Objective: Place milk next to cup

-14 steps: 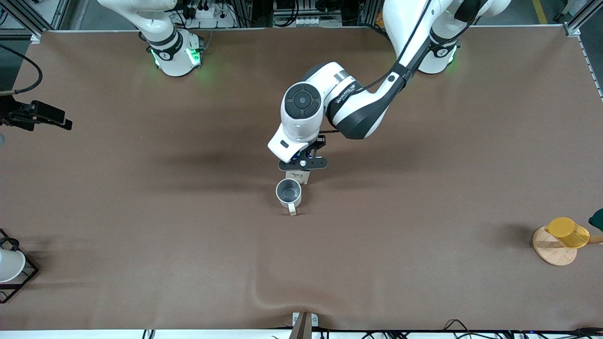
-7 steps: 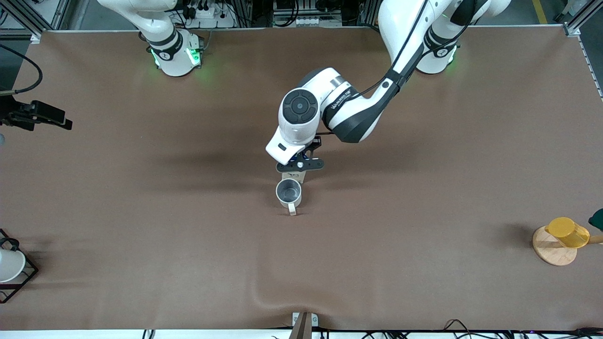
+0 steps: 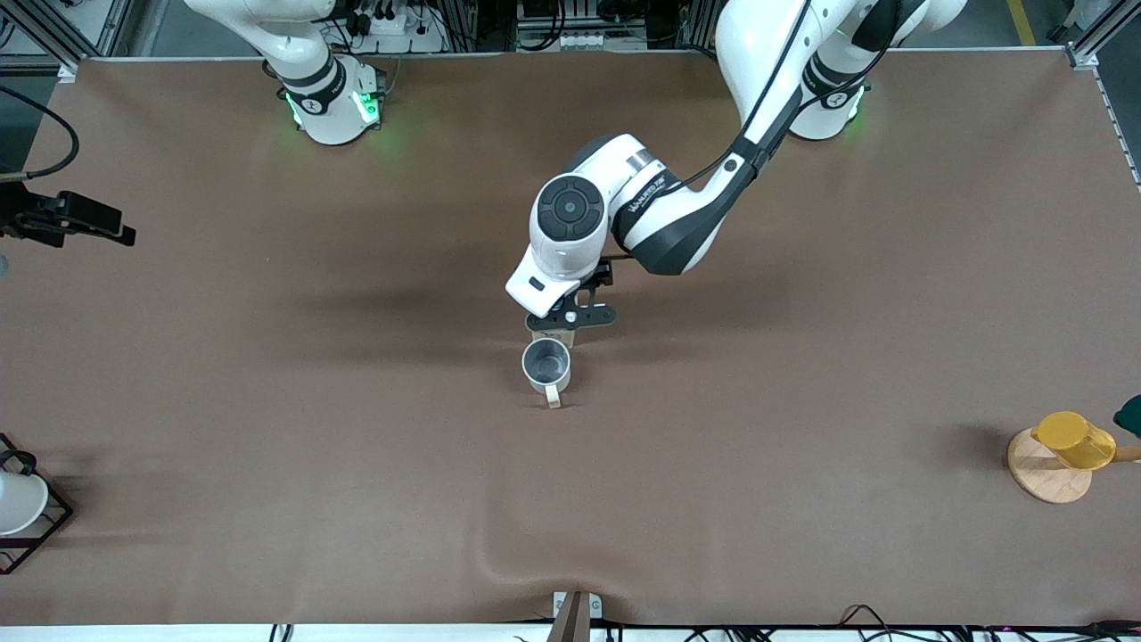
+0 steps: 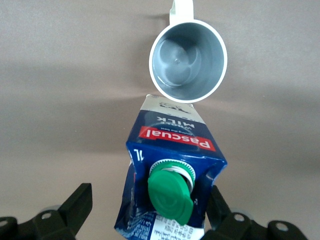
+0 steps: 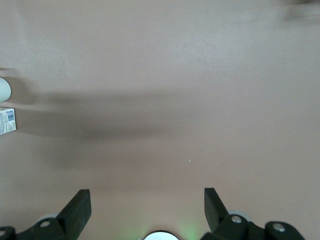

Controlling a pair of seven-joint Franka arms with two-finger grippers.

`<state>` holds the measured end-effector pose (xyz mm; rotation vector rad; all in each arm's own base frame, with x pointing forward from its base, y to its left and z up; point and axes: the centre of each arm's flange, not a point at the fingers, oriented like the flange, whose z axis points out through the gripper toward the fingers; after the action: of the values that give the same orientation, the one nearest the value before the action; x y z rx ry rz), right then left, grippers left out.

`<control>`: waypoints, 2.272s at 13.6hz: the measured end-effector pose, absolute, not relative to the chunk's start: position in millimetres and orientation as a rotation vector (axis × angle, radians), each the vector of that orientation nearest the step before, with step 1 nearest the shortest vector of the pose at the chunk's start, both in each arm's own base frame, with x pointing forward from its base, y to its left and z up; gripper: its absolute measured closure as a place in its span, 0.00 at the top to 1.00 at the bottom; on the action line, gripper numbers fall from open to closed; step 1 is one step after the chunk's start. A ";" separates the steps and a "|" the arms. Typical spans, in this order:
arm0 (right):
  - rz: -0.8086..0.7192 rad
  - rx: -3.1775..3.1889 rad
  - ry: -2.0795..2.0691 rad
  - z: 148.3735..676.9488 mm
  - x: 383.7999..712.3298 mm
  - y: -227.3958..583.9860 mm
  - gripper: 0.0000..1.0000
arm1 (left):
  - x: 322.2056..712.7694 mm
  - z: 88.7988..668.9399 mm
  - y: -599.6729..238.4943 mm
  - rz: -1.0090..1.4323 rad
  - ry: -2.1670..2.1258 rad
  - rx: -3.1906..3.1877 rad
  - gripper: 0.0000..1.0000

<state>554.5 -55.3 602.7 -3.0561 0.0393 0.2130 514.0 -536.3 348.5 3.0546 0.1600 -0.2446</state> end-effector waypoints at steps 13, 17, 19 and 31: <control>0.213 -3.056 0.037 603.1 553.7 -55.0 1.00 | 573.7 611.3 -285.9 -0.106 0.635 3.015 1.00; 0.213 -3.056 0.028 603.1 553.9 -52.9 1.00 | 592.9 608.1 -227.3 -0.008 0.768 3.107 1.00; 0.212 -3.059 0.001 603.4 553.8 -51.8 1.00 | 596.6 603.8 -217.8 0.009 0.794 3.133 1.00; 0.195 -3.078 -0.058 611.2 549.8 -50.4 1.00 | 599.5 629.1 -94.4 -0.003 0.540 3.171 1.00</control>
<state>549.8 -50.4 611.2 -3.0781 -0.0579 0.1955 599.5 -94.4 629.1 3.1710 0.5398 -0.0025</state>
